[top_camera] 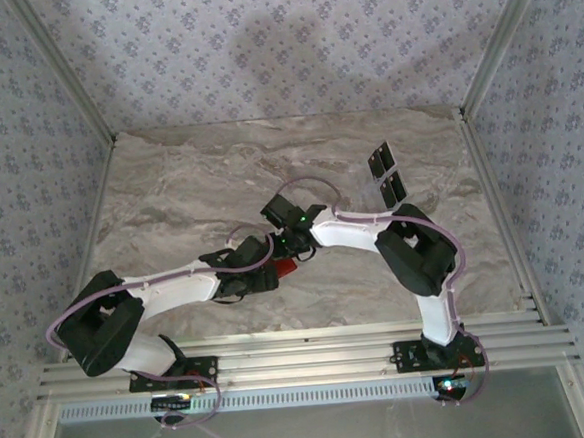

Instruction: Put the credit cards into the card holder

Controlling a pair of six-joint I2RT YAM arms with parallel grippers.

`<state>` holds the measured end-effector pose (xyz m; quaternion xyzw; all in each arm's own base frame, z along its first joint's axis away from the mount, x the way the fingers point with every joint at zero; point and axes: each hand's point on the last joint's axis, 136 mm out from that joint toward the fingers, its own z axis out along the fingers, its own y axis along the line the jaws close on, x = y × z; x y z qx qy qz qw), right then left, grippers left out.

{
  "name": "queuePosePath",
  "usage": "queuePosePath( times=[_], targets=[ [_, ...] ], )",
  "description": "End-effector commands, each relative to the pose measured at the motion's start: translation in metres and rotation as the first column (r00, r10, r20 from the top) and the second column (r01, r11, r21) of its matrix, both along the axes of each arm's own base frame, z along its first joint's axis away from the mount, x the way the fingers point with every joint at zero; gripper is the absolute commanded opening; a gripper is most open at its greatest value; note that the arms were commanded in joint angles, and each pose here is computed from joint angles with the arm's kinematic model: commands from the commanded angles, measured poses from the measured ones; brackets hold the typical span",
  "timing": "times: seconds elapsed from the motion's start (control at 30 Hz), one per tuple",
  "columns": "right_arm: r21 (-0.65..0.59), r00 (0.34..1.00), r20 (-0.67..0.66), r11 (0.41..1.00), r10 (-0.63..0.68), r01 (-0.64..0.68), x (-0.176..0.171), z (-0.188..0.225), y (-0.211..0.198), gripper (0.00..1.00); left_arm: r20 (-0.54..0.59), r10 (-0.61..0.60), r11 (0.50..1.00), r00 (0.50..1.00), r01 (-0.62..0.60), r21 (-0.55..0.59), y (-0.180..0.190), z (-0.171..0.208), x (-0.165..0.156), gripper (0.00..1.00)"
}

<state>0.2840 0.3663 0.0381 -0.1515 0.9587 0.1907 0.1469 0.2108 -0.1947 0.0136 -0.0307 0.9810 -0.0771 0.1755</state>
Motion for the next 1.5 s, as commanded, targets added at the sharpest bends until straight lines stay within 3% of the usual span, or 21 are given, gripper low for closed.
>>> queuePosePath(
  times=[0.0, 0.57, 0.73, 0.93, 1.1, 1.2, 1.47],
  targets=[
    [-0.104, 0.995, -0.083, 0.993, 0.046, -0.055, -0.029, -0.04, -0.005, 0.0, -0.063, -0.039, 0.999, 0.997, 0.037, -0.035, -0.01, -0.026, -0.009, 0.94],
    [-0.333, 0.982, -0.175, 0.935, 0.067, -0.123, -0.09, -0.104, -0.05, 0.0, -0.038, -0.03, 0.998, 0.999, 0.028, -0.061, -0.008, -0.02, -0.011, 0.94],
    [-0.362, 0.982, -0.18, 0.925, 0.056, -0.119, -0.095, -0.109, -0.063, 0.0, 0.049, -0.002, 0.995, 0.999, 0.007, -0.099, -0.001, 0.003, -0.006, 0.94],
    [-0.381, 0.981, -0.189, 0.917, 0.052, -0.122, -0.098, -0.117, -0.069, 0.0, 0.241, 0.16, 0.981, 0.957, -0.127, -0.148, 0.041, 0.057, 0.005, 0.93],
    [-0.391, 0.979, -0.197, 0.911, 0.054, -0.129, -0.101, -0.124, -0.072, 0.0, 0.338, 0.382, 0.924, 0.86, -0.346, -0.164, 0.103, 0.085, -0.001, 0.92],
    [-0.4, 0.979, -0.195, 0.907, 0.059, -0.134, -0.104, -0.126, -0.073, 0.0, 0.31, 0.448, 0.894, 0.838, -0.411, -0.18, 0.122, 0.083, -0.006, 0.92],
    [-0.483, 0.977, -0.187, 0.857, 0.099, -0.179, -0.114, -0.139, -0.075, 0.0, 0.115, 0.468, 0.882, 0.876, -0.454, -0.126, 0.127, 0.048, -0.016, 0.92]
  ],
)
